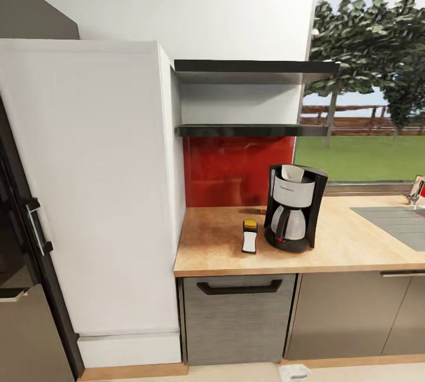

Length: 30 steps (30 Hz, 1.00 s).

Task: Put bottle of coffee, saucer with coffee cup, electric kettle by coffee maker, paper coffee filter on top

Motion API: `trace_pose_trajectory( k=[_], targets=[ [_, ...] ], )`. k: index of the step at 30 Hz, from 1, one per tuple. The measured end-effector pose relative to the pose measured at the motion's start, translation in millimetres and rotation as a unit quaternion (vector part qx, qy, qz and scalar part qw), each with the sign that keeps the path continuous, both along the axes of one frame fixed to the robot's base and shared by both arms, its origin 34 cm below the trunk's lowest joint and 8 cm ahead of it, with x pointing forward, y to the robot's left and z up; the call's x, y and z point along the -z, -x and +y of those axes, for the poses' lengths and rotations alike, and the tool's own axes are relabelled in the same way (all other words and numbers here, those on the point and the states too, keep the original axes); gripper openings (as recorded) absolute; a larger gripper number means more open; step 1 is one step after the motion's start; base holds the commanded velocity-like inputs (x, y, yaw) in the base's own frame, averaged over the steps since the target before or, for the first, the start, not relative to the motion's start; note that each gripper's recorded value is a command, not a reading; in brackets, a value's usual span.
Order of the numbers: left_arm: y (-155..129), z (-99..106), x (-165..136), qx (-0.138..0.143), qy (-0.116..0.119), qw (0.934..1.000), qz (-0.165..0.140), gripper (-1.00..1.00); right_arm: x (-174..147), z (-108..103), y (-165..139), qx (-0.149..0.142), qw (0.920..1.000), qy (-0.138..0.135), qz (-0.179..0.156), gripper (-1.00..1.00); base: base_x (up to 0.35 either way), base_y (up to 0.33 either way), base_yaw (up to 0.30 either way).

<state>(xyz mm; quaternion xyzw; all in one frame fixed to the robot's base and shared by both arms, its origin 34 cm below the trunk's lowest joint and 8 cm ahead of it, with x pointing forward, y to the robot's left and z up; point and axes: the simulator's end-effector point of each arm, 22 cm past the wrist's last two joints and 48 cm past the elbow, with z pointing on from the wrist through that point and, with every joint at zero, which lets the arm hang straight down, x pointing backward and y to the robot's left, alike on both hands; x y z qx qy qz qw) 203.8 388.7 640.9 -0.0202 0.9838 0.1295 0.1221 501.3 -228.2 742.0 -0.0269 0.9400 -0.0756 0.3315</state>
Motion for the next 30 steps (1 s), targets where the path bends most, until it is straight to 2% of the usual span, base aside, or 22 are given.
trace_pose_trajectory(
  k=[2, 5, 9, 10, 12, 30],
  targets=[
    [1.7, 0.0, 0.4, 0.0, 0.0, 1.0, 0.002, 1.0, 15.5, -2.7, 17.1, -0.022, 0.9984, -0.022, 0.047, 1.0, 0.0, 0.0, 0.0],
    [3.2, 0.2, 0.6, -0.001, -0.001, 1.0, 0.003, 1.0, 24.3, -9.9, 28.8, -0.04, 0.9951, -0.047, 0.077, 1.0, 0.0, 0.0, 0.0],
    [2.1, -0.8, 0.6, -0.002, 0.0, 1.0, 0.002, 1.0, 25.9, -11.8, 31.5, -0.046, 0.9941, -0.052, 0.084, 1.0, 0.0, 0.0, 0.0],
    [1.4, -12.1, 2.4, -0.001, 0.008, 1.0, 0.001, 1.0, 25.6, -11.8, 30.9, -0.046, 0.994, -0.054, 0.083, 1.0, 0.0, 0.0, 0.0],
    [1.2, -19.8, 3.6, -0.003, 0.013, 0.9999, 0.001, 1.0, 25.5, -12.7, 30.7, -0.045, 0.9942, -0.053, 0.082, 1.0, 0.0, 0.0, 0.0],
    [-2.2, -29.4, 4.3, -0.01, 0.022, 0.9997, -0.004, 1.0, 30.3, -10.9, 39.4, -0.046, 0.9934, -0.055, 0.089, 1.0, 0.0, 0.0, -0.012]
  ],
)
